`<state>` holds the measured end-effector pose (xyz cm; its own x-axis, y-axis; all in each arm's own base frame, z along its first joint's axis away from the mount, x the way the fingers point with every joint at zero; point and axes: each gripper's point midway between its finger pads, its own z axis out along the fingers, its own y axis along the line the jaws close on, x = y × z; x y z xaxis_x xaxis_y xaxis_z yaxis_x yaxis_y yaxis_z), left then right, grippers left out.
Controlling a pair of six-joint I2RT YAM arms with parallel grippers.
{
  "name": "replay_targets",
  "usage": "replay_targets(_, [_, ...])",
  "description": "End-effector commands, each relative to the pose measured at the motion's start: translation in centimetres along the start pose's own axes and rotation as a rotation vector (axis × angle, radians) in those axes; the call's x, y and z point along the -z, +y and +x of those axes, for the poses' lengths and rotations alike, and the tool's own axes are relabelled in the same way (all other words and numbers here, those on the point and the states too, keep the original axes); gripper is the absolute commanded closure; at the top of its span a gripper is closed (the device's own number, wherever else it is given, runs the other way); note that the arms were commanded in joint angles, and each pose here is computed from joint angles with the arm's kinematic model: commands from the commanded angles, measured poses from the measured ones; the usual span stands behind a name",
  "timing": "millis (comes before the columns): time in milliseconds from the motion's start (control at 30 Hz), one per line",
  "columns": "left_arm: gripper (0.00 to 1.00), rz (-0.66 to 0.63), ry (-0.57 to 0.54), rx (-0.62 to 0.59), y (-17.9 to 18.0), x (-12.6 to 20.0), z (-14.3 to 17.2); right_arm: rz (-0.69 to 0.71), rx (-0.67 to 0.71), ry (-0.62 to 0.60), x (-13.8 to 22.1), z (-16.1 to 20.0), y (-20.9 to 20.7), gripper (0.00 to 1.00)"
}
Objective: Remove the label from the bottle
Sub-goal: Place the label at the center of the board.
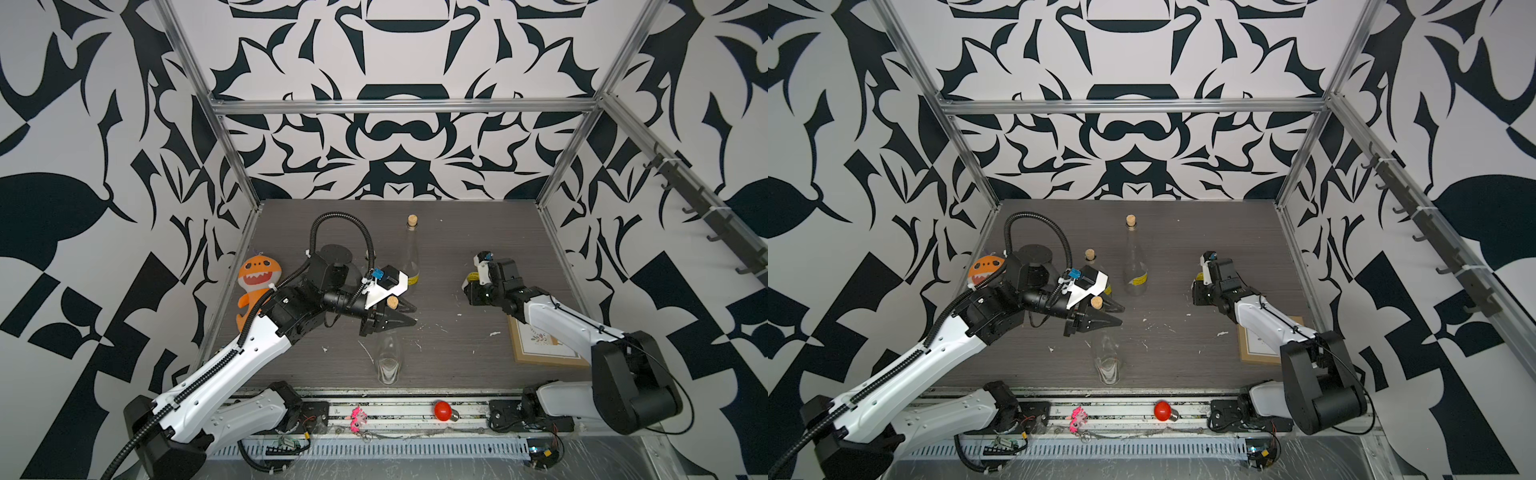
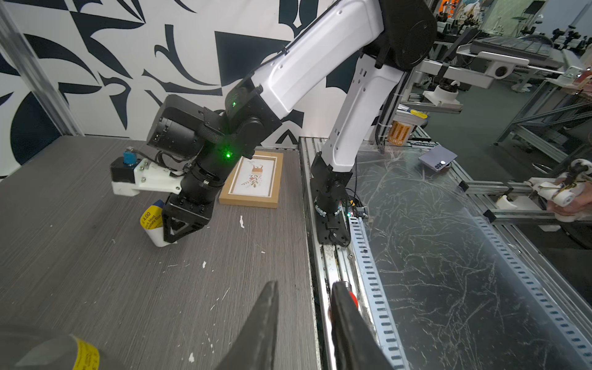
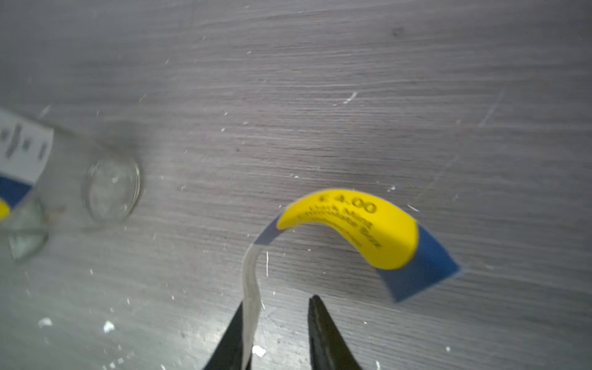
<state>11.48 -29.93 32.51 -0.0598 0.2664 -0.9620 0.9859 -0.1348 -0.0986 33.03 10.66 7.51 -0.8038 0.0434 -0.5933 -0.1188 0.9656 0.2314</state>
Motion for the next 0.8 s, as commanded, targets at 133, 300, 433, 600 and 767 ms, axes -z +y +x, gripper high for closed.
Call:
replay_targets(133, [1.00,-0.008,-0.075,-0.086,-0.9,0.9,-2.2,0.162,0.025,-0.090,-0.3,-3.9,-2.2,0.44])
replay_targets(300, [1.00,-0.046,-0.081,-0.092,-0.3,0.9,-2.1,0.180,0.034,-0.070,-0.6,-4.1,-2.5,0.35])
replay_targets(433, [1.00,-0.082,-0.079,-0.090,0.4,0.8,-2.0,0.137,0.023,-0.019,-0.9,-3.5,-1.7,0.24])
replay_targets(600, [1.00,-0.081,-0.082,-0.085,0.5,0.7,-1.9,0.295,0.016,0.039,0.9,-3.3,-4.0,0.24])
replay_targets(767, [1.00,-0.081,-0.083,-0.085,0.6,0.7,-1.9,0.423,0.017,0.161,1.2,-2.9,-5.7,0.20])
